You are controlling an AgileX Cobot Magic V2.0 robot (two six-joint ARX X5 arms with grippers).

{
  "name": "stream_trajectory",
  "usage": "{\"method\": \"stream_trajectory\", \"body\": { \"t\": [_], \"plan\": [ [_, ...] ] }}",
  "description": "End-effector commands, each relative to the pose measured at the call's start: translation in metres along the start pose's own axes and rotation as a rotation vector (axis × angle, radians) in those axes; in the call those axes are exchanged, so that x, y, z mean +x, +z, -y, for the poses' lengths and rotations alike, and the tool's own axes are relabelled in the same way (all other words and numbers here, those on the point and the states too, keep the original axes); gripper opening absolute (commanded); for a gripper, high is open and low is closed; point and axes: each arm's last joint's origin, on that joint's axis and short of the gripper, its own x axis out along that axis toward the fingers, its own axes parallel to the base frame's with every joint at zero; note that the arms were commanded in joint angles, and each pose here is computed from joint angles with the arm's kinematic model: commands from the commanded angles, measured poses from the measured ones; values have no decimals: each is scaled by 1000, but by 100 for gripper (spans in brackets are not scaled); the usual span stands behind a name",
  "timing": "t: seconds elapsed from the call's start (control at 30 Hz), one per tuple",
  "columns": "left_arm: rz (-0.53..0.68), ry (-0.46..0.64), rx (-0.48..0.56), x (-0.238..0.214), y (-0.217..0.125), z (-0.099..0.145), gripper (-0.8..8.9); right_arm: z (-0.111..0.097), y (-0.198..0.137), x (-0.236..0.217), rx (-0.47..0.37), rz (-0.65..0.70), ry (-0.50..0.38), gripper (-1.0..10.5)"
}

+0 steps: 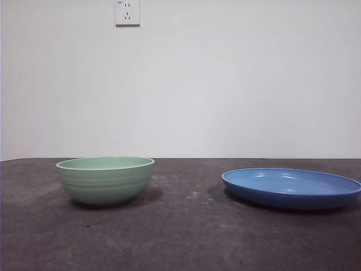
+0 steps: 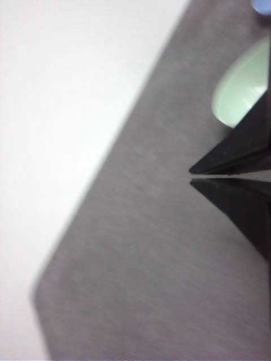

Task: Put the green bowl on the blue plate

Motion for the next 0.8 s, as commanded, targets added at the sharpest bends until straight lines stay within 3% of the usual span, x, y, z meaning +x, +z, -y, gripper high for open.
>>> {"method": "stream_trajectory", "body": {
  "t": [0.03, 0.3, 0.5, 0.8],
  "plan": [
    [35, -27, 1, -7, 22, 13, 10, -9, 22, -6, -3, 74, 26, 6],
    [-65, -52, 104, -15, 71, 41, 10, -29, 68, -15, -54, 45, 21, 6],
    [-265, -141, 176, -2, 94, 57, 10, -43, 99, -8, -121, -177, 46, 6],
    [-581, -264, 228, 20, 107, 71, 10, -56, 127, 16, -141, -578, 195, 6]
  ]
}}
